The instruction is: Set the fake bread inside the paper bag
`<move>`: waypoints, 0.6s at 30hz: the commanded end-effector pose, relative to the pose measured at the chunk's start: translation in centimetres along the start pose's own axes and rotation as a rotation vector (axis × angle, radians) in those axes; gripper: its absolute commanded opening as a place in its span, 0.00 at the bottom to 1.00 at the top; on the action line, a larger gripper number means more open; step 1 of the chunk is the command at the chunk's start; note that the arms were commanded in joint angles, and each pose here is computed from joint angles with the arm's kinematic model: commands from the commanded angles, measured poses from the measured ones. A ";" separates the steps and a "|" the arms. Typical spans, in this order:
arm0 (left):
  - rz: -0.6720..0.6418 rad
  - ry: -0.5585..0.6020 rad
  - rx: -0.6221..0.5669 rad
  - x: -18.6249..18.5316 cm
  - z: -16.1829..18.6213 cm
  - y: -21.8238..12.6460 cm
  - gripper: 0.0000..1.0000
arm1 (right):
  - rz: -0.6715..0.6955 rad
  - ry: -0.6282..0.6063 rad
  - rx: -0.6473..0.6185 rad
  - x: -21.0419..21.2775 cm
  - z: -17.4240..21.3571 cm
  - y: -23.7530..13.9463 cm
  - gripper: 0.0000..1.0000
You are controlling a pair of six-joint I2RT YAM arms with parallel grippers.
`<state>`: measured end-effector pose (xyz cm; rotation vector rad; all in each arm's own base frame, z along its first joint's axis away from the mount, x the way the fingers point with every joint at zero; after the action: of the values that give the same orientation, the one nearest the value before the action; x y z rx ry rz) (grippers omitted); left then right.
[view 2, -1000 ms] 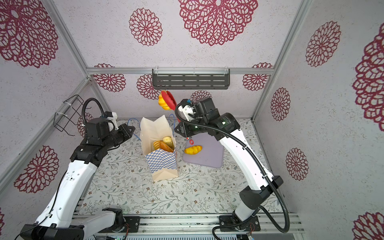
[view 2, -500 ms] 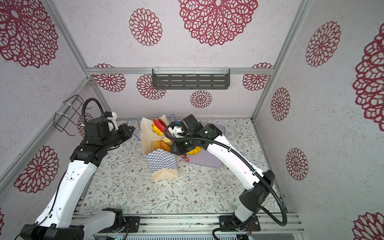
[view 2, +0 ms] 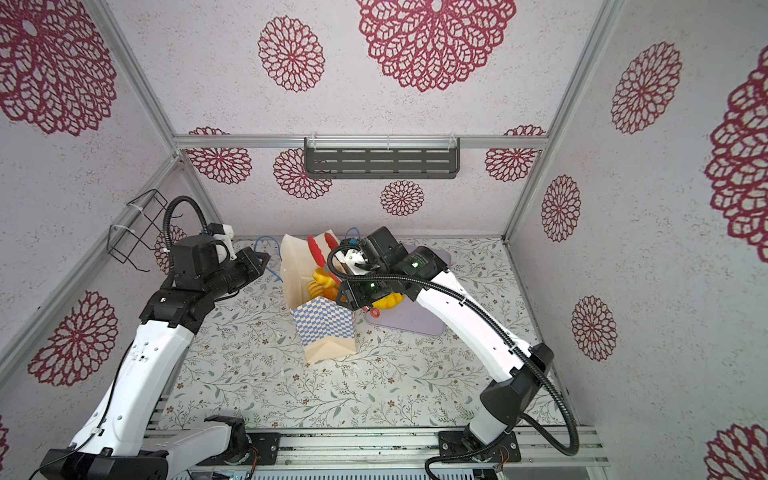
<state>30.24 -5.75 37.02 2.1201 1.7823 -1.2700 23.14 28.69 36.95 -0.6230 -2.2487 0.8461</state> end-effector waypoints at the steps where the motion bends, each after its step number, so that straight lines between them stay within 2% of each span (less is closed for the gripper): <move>1: 0.014 0.007 -0.024 -0.5 -0.7 -0.6 0.09 | 0.001 -0.044 -0.154 1.5 -1.8 -3.8 0.46; 6: 0.019 0.013 -0.031 -0.8 -1.0 -0.7 0.10 | 0.092 -0.039 -0.295 1.2 -2.2 -8.4 0.43; 11: 0.027 0.011 -0.031 -0.9 -1.0 -0.7 0.10 | 0.167 0.080 -0.413 -2.1 -1.2 -12.7 0.43; 14: 0.029 0.014 -0.031 -0.9 -1.0 -0.7 0.11 | 0.160 0.203 -0.421 -5.1 0.3 -13.2 0.43; 18: 0.027 0.015 -0.029 -0.8 -1.0 -0.6 0.11 | 0.139 0.332 -0.349 -7.8 2.7 -10.6 0.43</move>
<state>30.24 -5.80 37.38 2.1263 1.7721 -1.2614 23.67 14.57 42.16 -1.1111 -2.1527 0.3833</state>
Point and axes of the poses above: each gripper's point midway between its finger pads, its own y axis out along the fingers, its own x axis along the line the jaws close on, z = x × y, the point moved 7 cm from there along -y, back along the fingers, and after that the axes turned 1 degree about -y, right-handed, at the moved point
